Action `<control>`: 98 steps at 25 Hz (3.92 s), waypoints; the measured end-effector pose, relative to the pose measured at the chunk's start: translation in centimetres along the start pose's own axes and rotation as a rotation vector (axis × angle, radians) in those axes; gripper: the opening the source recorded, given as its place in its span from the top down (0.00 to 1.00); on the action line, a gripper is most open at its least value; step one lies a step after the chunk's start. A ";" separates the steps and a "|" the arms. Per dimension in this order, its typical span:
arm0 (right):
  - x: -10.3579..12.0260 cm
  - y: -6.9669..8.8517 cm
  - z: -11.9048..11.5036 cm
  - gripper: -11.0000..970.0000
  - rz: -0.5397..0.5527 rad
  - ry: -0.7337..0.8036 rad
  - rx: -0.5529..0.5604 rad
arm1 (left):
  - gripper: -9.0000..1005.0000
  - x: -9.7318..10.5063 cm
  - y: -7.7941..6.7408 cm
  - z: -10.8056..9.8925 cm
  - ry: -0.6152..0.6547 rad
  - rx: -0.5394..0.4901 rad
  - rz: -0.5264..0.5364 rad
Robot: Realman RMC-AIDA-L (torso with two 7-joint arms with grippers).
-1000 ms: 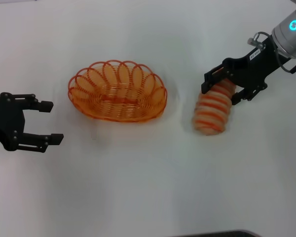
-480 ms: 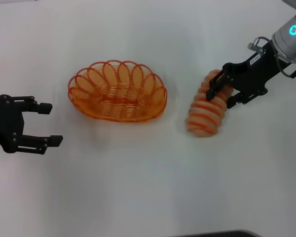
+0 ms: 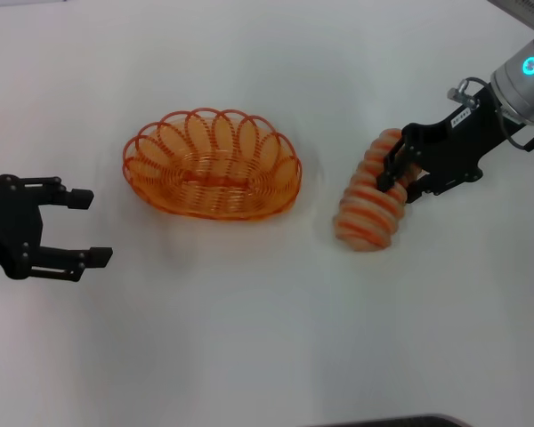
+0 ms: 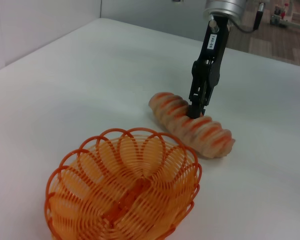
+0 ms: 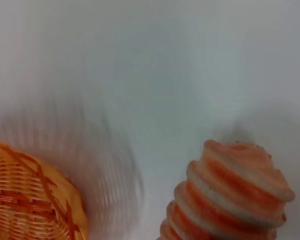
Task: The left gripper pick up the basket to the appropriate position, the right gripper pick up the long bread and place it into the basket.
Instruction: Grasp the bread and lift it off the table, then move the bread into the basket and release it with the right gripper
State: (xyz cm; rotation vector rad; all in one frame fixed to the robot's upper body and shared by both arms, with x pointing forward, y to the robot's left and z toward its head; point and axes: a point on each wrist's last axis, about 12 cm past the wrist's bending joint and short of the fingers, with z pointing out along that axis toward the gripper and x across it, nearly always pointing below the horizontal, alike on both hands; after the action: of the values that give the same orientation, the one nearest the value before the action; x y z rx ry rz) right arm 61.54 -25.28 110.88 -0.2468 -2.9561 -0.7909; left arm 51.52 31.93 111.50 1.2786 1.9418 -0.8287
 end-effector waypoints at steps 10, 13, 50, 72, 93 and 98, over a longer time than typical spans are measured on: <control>0.1 -0.6 -0.2 0.42 0.025 0.000 0.011 | 0.16 0.2 -0.1 0.0 0.000 -0.001 -0.005; 0.1 -0.7 -0.1 0.36 0.026 -0.002 0.012 | 0.17 0.1 -0.1 0.0 0.000 -0.001 -0.003; -2.3 2.3 -8.0 0.76 -0.459 -0.214 0.041 | 0.17 -0.3 0.0 0.2 -0.020 0.001 -0.031; 0.0 15.9 -5.7 0.86 -1.377 0.068 0.188 | 0.17 -0.3 -0.2 0.0 -0.055 0.000 -0.076; 1.2 22.5 -1.6 0.87 -1.683 -0.019 0.285 | 0.17 -0.7 0.1 -0.2 -0.064 -0.006 -0.069; 1.8 23.2 -1.1 0.87 -1.714 -0.014 0.242 | 0.17 -0.7 0.1 -0.2 -0.066 -0.009 -0.065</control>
State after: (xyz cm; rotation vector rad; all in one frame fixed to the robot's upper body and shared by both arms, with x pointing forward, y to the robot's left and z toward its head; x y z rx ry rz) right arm 63.80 -5.73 123.41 2.3849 -2.5137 -0.3203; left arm 51.78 31.74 112.19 1.1737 1.9410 -0.8831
